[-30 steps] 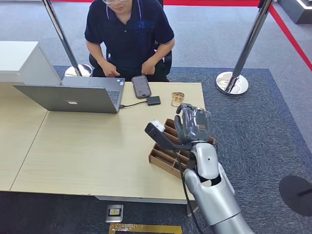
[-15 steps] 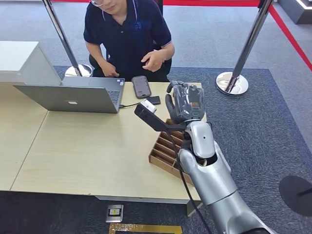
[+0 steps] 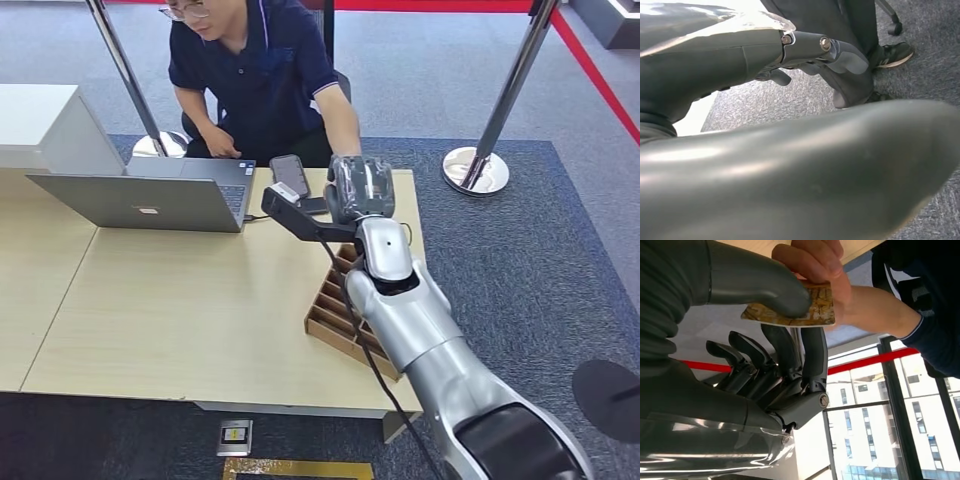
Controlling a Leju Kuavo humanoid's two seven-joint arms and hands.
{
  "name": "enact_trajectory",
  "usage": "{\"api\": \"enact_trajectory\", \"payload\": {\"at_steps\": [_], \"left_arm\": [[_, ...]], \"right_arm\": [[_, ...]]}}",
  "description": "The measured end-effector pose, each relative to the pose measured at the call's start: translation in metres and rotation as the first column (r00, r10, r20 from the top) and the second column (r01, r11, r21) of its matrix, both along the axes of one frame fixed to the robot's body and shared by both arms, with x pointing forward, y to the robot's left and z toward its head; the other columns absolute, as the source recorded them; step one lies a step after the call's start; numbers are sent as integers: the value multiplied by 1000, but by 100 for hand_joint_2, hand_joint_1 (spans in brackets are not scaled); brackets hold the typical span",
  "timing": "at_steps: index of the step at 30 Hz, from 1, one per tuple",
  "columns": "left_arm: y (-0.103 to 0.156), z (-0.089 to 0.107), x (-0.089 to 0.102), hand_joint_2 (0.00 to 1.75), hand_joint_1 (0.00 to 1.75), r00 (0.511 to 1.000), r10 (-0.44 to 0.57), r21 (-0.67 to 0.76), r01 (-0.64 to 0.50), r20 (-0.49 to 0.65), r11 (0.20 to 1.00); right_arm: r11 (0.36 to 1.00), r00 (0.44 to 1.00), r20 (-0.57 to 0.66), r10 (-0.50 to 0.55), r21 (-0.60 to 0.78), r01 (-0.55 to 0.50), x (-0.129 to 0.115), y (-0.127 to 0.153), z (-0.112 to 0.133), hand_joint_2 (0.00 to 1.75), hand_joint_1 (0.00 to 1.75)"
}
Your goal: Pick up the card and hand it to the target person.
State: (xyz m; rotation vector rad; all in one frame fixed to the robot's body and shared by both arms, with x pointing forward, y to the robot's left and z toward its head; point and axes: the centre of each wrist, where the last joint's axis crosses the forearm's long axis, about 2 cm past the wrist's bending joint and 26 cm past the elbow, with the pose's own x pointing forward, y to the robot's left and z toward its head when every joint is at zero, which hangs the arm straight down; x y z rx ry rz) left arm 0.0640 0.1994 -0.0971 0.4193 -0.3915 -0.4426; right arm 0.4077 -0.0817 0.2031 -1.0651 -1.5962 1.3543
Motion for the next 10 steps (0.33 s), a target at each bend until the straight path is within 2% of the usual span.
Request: {"api": "enact_trajectory", "payload": {"at_steps": [5,7,8,9,10], "left_arm": [[0,0,0,0,0,1000,0,1,0,-4,1000],[0,0,0,0,0,1000,-1,2,1,-4,1000],[0,0,0,0,0,1000,-1,2,2,-4,1000],[0,0,0,0,0,1000,-2,2,2,-4,1000],[0,0,0,0,0,1000,-2,2,2,-4,1000]], "right_arm": [[999,999,-38,-24,-34,23,-2,0,-11,175,171],[998,998,-49,-32,-47,29,-2,-1,-15,175,160],[998,998,-54,-36,-53,33,-3,-1,-17,175,128],[998,998,-58,-39,-60,36,-3,-2,-19,175,85],[997,997,-60,-41,-63,37,-3,-2,-20,175,60]]}}
